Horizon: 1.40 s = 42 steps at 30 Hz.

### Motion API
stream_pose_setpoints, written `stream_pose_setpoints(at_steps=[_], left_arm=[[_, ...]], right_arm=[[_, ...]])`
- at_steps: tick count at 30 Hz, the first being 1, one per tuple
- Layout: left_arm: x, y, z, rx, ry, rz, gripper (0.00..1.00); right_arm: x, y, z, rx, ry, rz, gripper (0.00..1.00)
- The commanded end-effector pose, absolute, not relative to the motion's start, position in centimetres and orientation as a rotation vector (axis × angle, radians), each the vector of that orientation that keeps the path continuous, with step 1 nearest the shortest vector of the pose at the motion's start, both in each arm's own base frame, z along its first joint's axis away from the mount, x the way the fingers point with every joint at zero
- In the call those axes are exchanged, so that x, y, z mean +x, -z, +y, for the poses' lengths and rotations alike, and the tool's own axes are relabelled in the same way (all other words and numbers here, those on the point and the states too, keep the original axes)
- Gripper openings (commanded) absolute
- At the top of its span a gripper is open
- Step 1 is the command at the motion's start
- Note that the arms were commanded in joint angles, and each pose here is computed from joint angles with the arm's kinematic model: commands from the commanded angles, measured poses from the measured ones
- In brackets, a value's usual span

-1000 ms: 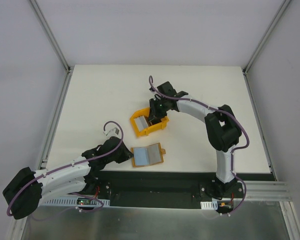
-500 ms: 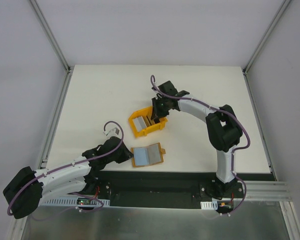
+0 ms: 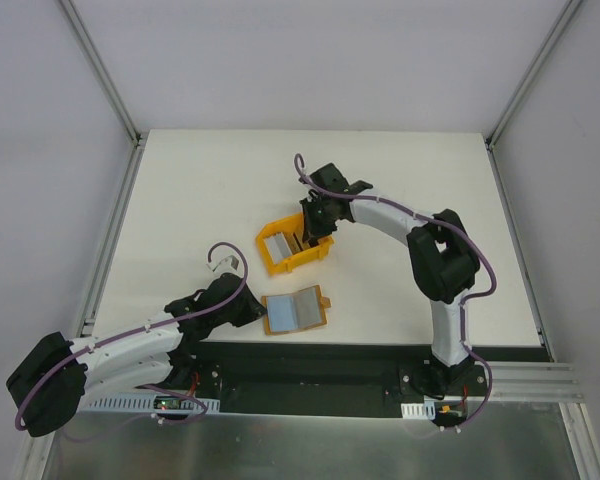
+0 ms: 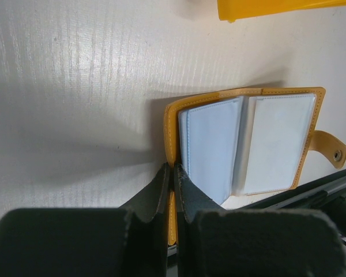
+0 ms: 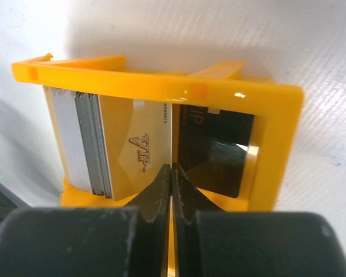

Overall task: Put the credit cards into the card holder
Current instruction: Pick up the credit card from the storage box, then insert the credit card into the card holder.

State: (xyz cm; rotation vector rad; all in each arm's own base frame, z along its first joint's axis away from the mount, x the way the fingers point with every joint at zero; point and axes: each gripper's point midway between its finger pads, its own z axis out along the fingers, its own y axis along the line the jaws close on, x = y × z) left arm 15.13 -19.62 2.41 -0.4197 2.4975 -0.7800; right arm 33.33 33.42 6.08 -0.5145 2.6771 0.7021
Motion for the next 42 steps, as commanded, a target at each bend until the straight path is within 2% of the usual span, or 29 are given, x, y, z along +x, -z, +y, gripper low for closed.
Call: stream_pose_setpoints(at_steps=[1, 10, 14, 23, 32, 38, 42], left_arm=[[15.8, -3.5, -20.2, -0.382, 0.791, 2.467, 0.00], [15.8, -3.6, -20.2, -0.381, 0.796, 2.466, 0.00], [15.8, -3.5, -20.2, -0.378, 0.794, 2.470, 0.00], [15.7, -3.5, -20.3, -0.390, 0.797, 2.471, 0.00], [15.7, -3.6, -20.2, -0.410, 0.811, 2.460, 0.00], [15.6, -3.4, -20.0, -0.430, 0.814, 2.454, 0.00], [15.6, -3.3, -19.8, -0.435, 0.813, 2.452, 0.00]], right_arm=[[34.5, -8.6, 33.1, -0.544, -0.625, 2.605, 0.00], [34.5, -16.8, 31.8, -0.531, -0.572, 2.409, 0.00], [33.8, -18.3, 31.4, -0.526, -0.525, 2.372, 0.01], [31.6, -20.1, 29.3, -0.353, 0.082, 2.203, 0.00], [29.6, -21.4, 29.2, -0.275, 0.347, 2.071, 0.00], [28.1, -20.9, 28.8, -0.274, 0.311, 2.114, 0.00], [25.7, -21.1, 30.4, -0.318, -0.032, 2.168, 0.00]])
